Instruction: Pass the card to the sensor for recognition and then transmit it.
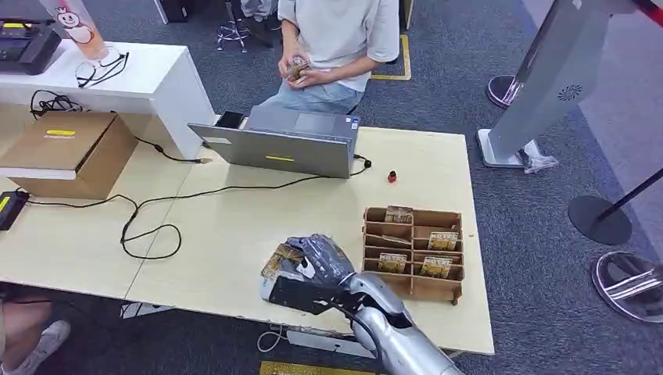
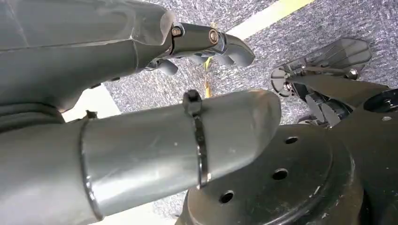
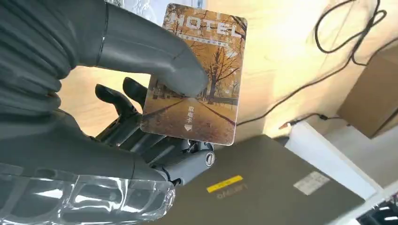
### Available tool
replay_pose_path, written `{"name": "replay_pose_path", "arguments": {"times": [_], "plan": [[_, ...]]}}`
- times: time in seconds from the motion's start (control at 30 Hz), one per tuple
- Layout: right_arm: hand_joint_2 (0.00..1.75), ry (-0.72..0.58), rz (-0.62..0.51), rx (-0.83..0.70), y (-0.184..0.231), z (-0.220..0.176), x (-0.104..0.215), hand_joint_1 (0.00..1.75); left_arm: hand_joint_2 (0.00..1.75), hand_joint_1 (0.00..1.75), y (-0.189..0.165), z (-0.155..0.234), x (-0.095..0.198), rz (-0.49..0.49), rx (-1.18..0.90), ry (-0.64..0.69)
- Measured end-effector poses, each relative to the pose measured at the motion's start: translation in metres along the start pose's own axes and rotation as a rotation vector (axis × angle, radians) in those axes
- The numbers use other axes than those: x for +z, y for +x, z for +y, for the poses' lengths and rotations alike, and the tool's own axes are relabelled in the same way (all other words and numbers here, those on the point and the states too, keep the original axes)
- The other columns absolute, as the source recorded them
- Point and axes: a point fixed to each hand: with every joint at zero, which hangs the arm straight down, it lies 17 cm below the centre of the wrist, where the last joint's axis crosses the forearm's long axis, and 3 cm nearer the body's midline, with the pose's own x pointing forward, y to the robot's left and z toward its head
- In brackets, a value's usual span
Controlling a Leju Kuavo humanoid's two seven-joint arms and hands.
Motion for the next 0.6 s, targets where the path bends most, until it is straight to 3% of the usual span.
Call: {"name": "replay_pose_path", "arguments": {"times": [0.6], "plan": [[1.75, 0.036, 0.024, 0.008, -0.008, 0.013, -0.002, 1.75, 0.0, 0.0, -0.002, -0.001, 0.0, 0.008, 0.001, -0.004]]}}
